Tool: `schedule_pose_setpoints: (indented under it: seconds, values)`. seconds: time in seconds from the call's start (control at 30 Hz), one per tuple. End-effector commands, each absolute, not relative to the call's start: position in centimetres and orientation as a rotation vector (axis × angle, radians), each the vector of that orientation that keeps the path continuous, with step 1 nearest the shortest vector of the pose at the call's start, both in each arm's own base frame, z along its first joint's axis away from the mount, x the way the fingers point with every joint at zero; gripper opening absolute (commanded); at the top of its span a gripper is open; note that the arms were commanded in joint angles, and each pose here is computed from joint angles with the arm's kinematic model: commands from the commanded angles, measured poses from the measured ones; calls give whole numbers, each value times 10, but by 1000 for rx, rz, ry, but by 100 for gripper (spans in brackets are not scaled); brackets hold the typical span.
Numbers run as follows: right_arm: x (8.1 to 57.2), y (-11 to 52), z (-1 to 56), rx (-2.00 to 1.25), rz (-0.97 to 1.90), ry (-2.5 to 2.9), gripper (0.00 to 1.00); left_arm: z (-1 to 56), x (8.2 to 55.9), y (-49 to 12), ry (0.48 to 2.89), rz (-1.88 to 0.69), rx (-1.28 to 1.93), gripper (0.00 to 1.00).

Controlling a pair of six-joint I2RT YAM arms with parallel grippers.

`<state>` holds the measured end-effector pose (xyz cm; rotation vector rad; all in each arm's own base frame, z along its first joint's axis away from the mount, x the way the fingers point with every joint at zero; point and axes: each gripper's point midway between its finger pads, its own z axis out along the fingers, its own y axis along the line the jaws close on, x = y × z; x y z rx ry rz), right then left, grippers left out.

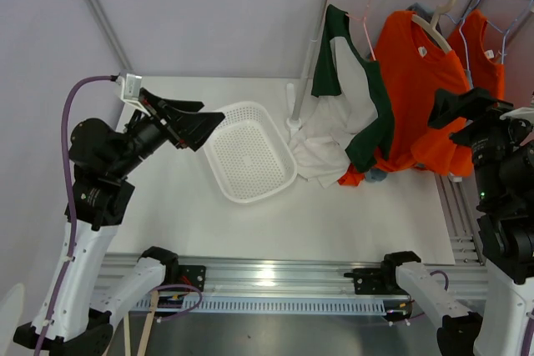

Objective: Remove the t-shirt from the hanger

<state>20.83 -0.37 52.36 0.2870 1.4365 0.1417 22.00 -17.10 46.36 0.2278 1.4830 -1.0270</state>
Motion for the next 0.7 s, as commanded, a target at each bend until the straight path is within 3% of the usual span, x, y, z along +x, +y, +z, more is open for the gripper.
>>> schedule_pose_setpoints:
  seconds: [0.0, 0.13, 0.2, 0.33, 0.67]
  values:
    - [214, -1, 515, 287, 147, 1467, 99, 475, 214, -170, 1449, -1021, 253, 100]
    - [229, 10, 504, 265, 184, 1536, 99, 469, 219, -172, 1467, -1031, 248, 99]
    - [263, 22, 491, 247, 193, 1661, 90, 469, 223, -174, 1473, -1036, 244, 100]
    - [316, 51, 485, 158, 270, 1755, 100, 466, 232, -173, 1489, -1022, 228, 99]
    - [436, 74, 476, 57, 255, 1756, 99, 438, 260, -170, 1604, -916, 210, 100]
